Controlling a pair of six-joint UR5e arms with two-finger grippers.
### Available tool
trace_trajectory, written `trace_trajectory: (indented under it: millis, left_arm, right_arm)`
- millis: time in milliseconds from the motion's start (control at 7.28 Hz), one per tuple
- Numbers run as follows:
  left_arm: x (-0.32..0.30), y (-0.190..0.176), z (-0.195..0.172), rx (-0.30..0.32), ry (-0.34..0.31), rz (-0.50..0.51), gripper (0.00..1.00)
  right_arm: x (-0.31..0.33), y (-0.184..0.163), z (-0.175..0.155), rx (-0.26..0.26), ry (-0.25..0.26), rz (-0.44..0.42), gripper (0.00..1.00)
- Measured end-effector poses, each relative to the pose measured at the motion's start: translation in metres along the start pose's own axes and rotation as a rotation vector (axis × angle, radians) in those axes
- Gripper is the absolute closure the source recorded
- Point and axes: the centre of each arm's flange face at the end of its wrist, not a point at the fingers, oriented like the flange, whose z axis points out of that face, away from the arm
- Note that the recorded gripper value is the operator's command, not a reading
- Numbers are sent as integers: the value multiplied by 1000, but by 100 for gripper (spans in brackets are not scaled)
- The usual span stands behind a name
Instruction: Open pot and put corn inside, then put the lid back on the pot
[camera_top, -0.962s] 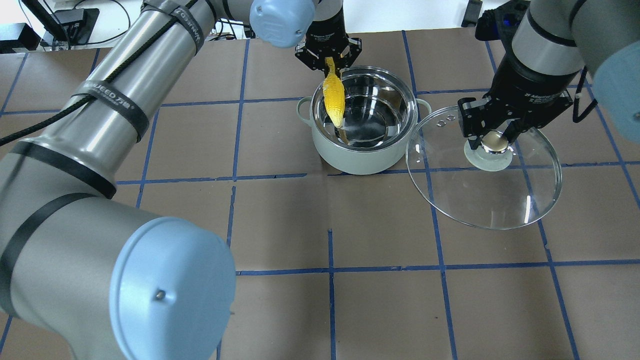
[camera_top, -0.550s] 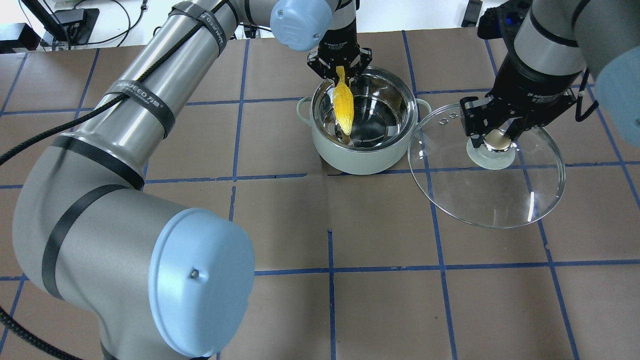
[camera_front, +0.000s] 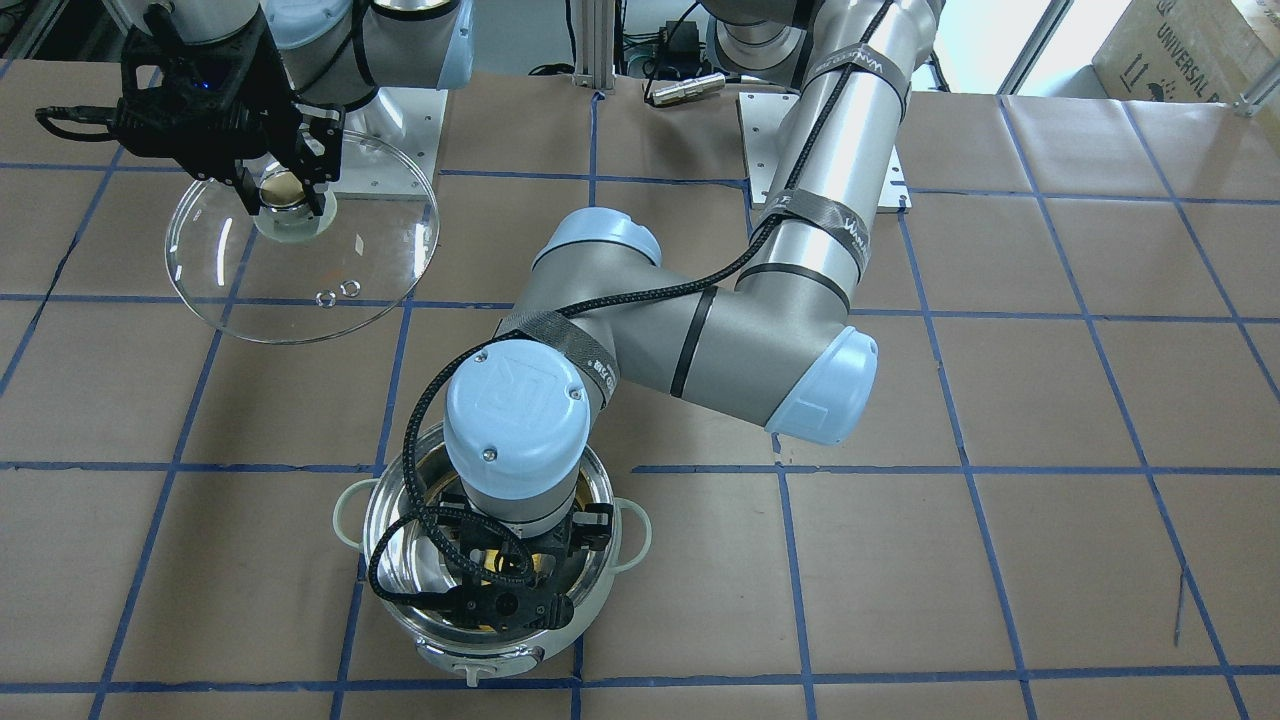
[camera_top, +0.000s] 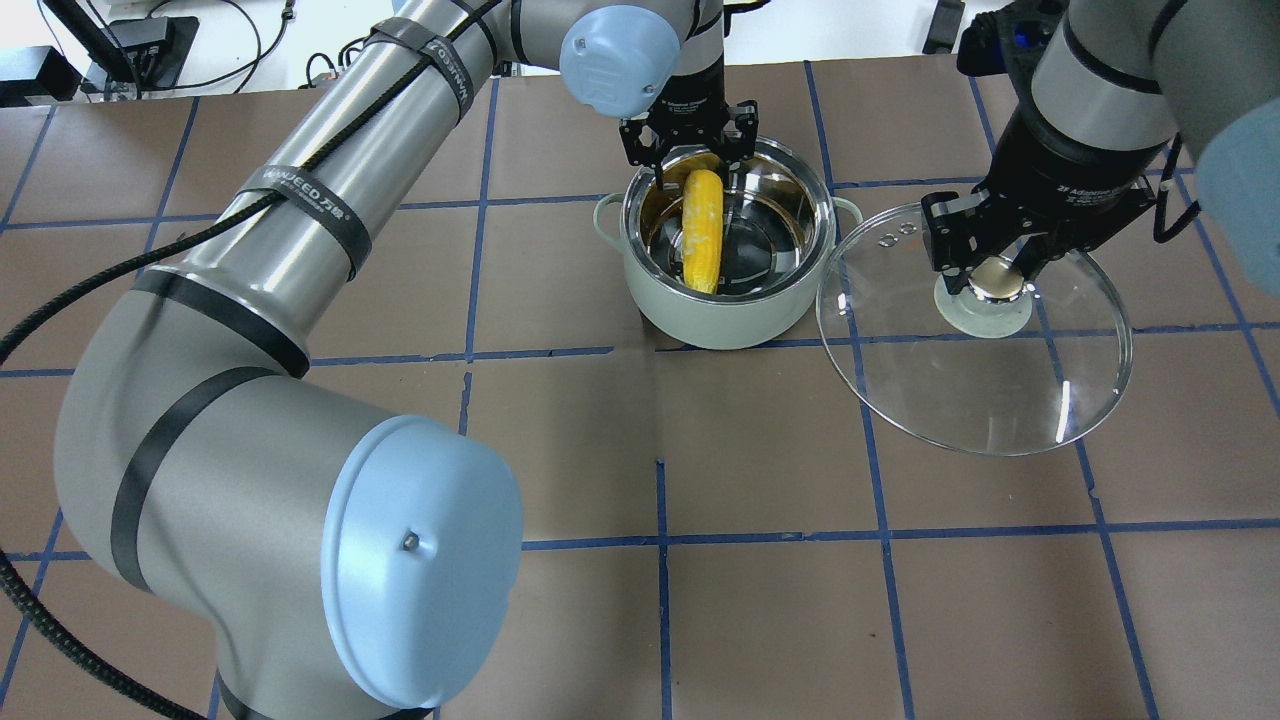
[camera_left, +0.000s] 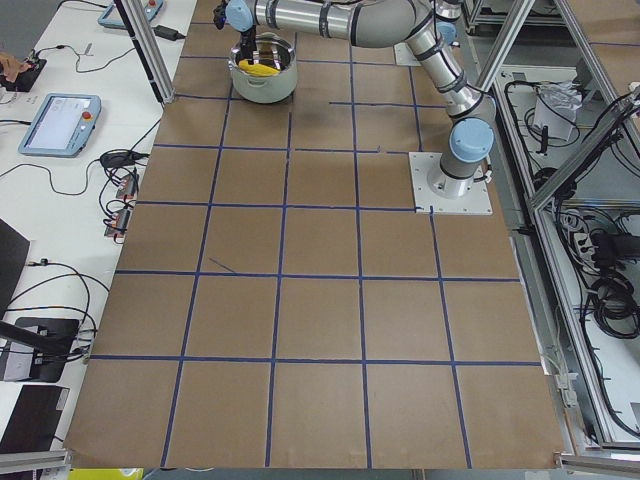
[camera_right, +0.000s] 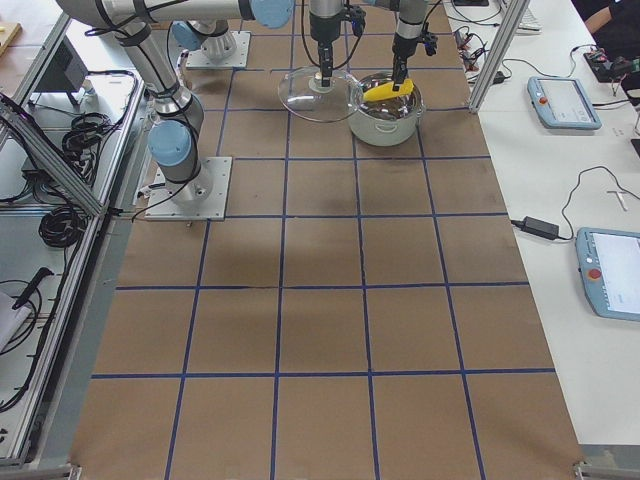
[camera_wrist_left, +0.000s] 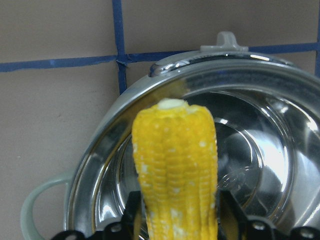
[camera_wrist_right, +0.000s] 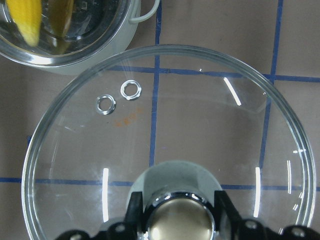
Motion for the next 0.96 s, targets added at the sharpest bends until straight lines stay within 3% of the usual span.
trace_trajectory:
  millis: [275,550,962]
  left_arm:
    - [-11,2,-20,12,5,-1,6]
    - [-70,3,-44,-33,-15,-14,6]
    - [-190,64,-91,-88,-32,-32,1]
  right_arm:
    - [0,-4,0,15,-1,2,83]
    - [-1,-24,8,59,-16,6,83]
    - [-6,-61,32,96,-45,13,83]
